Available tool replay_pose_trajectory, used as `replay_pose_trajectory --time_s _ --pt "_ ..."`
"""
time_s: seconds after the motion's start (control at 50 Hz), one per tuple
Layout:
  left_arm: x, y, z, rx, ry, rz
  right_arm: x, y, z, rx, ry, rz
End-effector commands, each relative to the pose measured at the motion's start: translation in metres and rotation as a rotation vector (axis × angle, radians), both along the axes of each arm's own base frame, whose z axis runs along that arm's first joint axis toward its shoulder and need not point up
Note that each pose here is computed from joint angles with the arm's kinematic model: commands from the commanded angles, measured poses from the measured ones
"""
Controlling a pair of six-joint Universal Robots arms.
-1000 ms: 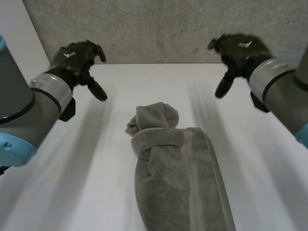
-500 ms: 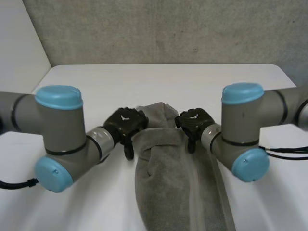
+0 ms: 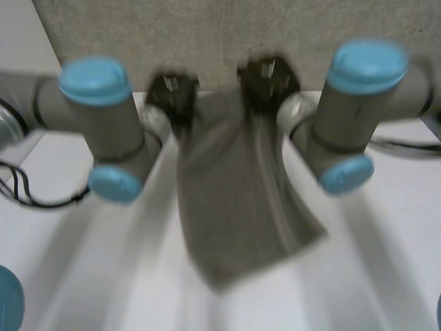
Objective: Fold the towel.
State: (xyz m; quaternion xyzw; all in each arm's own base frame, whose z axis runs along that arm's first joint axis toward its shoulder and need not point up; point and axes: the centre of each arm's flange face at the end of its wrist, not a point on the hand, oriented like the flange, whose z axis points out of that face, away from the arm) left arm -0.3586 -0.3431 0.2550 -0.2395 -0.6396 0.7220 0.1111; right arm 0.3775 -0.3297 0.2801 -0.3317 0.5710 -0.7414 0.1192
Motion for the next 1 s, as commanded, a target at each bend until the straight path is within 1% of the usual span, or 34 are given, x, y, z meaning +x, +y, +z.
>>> replay_pose_trajectory --time_s 0.02,0.04,0.06,0.12,0.18,0.2,0.22,0.24,0.28,0.3,0.32,0.34,0.36,0.38,0.4,0.42,0.44,0.46,0.48,0.5,0.52,0.54,0.56,0.58,0.6,0.62,0.64,0.66,0.68,0.7,0.72,0.82,0.92,1.0 --pt "0.026 -0.001 0.211 -0.653 0.426 0.121 -0.029 0.003 0.166 -0.420 -0.362 -0.065" --pt "0.026 -0.001 0.211 -0.654 0.427 0.121 -0.035 0.007 0.185 -0.471 -0.421 -0.061" --pt "0.033 0.010 0.235 -0.733 0.476 0.118 -0.035 0.007 0.186 -0.471 -0.421 -0.061" --pt "0.040 0.026 0.259 -0.805 0.512 0.099 -0.040 0.015 0.202 -0.513 -0.449 -0.049" --pt "0.039 0.027 0.247 -0.745 0.465 0.080 -0.041 0.018 0.201 -0.488 -0.436 -0.052" --pt "0.039 0.027 0.247 -0.744 0.465 0.080 -0.040 0.016 0.189 -0.440 -0.404 -0.054" --pt "0.039 0.024 0.233 -0.688 0.433 0.078 -0.040 0.016 0.189 -0.440 -0.404 -0.054" --pt "0.039 0.024 0.232 -0.687 0.433 0.078 -0.040 0.014 0.175 -0.382 -0.363 -0.053" --pt "0.041 0.019 0.193 -0.563 0.348 0.088 -0.040 0.012 0.162 -0.333 -0.329 -0.054" --pt "0.042 0.019 0.193 -0.562 0.347 0.088 -0.040 0.010 0.147 -0.285 -0.290 -0.052" --pt "0.044 0.015 0.167 -0.495 0.300 0.097 -0.038 0.009 0.127 -0.227 -0.243 -0.040" --pt "0.047 0.013 0.143 -0.433 0.259 0.103 -0.038 0.009 0.126 -0.226 -0.243 -0.040" --pt "0.047 0.013 0.143 -0.433 0.258 0.103 -0.036 0.009 0.105 -0.173 -0.191 -0.025" --pt "0.048 0.014 0.119 -0.376 0.219 0.092 -0.035 0.009 0.104 -0.173 -0.190 -0.025" --pt "0.048 0.014 0.118 -0.375 0.219 0.092 -0.033 0.011 0.079 -0.120 -0.128 -0.007" --pt "0.046 0.017 0.093 -0.315 0.180 0.070 -0.032 0.014 0.054 -0.072 -0.061 0.009" --pt "0.046 0.022 0.068 -0.257 0.142 0.044 -0.031 0.014 0.054 -0.072 -0.060 0.009" --pt "0.046 0.022 0.067 -0.257 0.142 0.044 -0.030 0.019 0.028 -0.029 0.006 0.022" --pt "0.045 0.027 0.043 -0.199 0.102 0.021 -0.030 0.024 0.004 0.009 0.070 0.032" --pt "0.046 0.034 0.020 -0.142 0.062 0.000 -0.030 0.024 0.003 0.010 0.070 0.033" --pt "0.046 0.034 0.020 -0.142 0.062 0.000 -0.032 0.030 -0.021 0.051 0.132 0.040" --pt "0.046 0.041 -0.003 -0.084 0.028 -0.020 -0.034 0.035 -0.041 0.080 0.181 0.043" --pt "0.046 0.041 -0.003 -0.084 0.027 -0.020 -0.034 0.035 -0.041 0.080 0.182 0.043" --pt "0.047 0.047 -0.022 -0.033 -0.001 -0.035 -0.037 0.040 -0.061 0.109 0.216 0.045" --pt "0.049 0.052 -0.040 0.014 -0.026 -0.042 -0.037 0.040 -0.061 0.109 0.217 0.045" --pt "0.049 0.052 -0.040 0.015 -0.026 -0.042 -0.038 0.045 -0.077 0.130 0.240 0.052" --pt "0.051 0.056 -0.061 0.069 -0.053 -0.043 -0.040 0.050 -0.094 0.152 0.265 0.058" --pt "0.052 0.060 -0.080 0.118 -0.078 -0.043 -0.040 0.050 -0.094 0.152 0.265 0.058" --pt "0.052 0.060 -0.080 0.119 -0.079 -0.043 -0.043 0.055 -0.109 0.174 0.282 0.058" --pt "0.054 0.063 -0.098 0.163 -0.101 -0.043 -0.045 0.059 -0.119 0.195 0.295 0.064" --pt "0.055 0.066 -0.114 0.206 -0.123 -0.044 -0.045 0.059 -0.119 0.195 0.295 0.064" --pt "0.059 0.071 -0.143 0.279 -0.162 -0.038 -0.052 0.066 -0.137 0.238 0.340 0.061" --pt "0.061 0.071 -0.146 0.287 -0.164 -0.030 -0.060 0.068 -0.132 0.227 0.371 0.046" --pt "0.065 0.066 -0.138 0.269 -0.155 -0.001 -0.070 0.070 -0.112 0.204 0.358 0.024"
